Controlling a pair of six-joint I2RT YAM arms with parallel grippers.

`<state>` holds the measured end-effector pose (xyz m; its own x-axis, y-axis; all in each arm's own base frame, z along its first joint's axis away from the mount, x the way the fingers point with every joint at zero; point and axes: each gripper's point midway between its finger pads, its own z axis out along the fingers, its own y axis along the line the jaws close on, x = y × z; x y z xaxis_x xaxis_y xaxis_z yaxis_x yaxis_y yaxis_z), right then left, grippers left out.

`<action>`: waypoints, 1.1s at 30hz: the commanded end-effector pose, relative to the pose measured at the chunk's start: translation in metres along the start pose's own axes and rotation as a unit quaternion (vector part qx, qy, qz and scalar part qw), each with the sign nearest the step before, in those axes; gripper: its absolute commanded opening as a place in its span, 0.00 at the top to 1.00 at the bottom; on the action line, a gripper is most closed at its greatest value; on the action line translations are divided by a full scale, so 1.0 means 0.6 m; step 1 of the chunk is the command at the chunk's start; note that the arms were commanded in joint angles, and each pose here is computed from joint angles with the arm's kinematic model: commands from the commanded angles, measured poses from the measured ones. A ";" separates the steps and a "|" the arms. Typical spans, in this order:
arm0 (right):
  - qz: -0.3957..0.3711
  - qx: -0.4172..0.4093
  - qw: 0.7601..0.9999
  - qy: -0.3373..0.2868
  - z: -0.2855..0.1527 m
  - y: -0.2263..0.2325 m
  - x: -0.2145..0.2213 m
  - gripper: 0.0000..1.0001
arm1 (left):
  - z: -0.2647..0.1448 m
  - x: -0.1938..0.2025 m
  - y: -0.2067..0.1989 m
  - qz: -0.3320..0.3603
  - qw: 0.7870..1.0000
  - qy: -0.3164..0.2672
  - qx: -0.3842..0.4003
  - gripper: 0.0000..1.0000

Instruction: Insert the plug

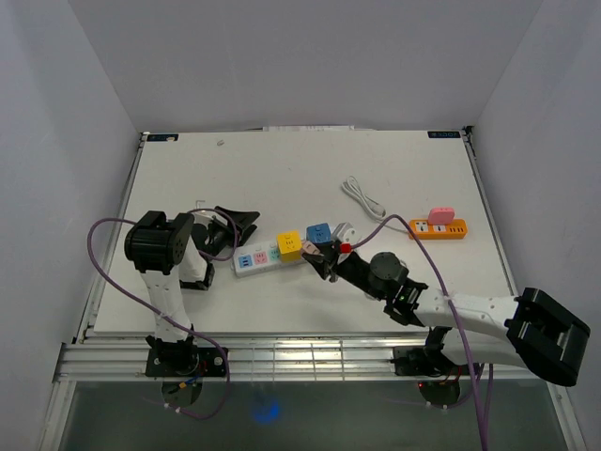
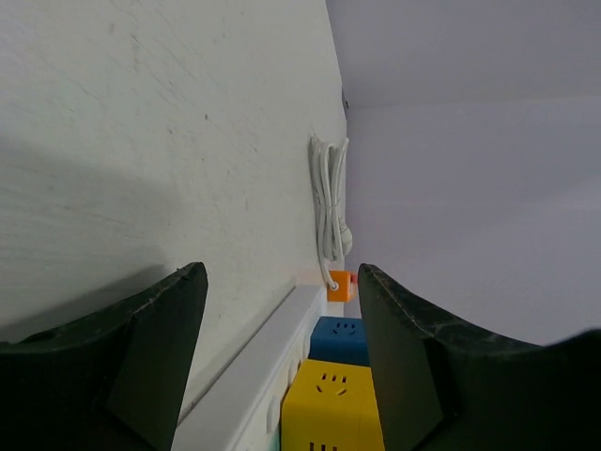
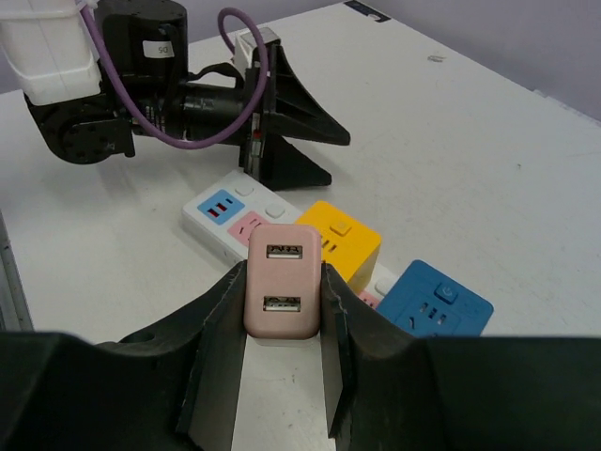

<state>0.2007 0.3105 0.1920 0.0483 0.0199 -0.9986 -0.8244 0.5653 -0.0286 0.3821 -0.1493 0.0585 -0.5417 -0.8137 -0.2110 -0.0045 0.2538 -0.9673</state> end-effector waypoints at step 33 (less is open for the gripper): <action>0.002 -0.044 0.993 0.107 0.062 0.042 0.082 0.92 | -0.061 0.181 -0.043 0.001 0.999 0.037 -0.005 0.25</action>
<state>0.1875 0.3685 0.1333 -0.0588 -0.2024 -0.9775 -0.9247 0.3801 -0.0230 0.2941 -0.2268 0.0539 -0.6471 -0.7393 -0.1863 -0.0381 0.2755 -0.9606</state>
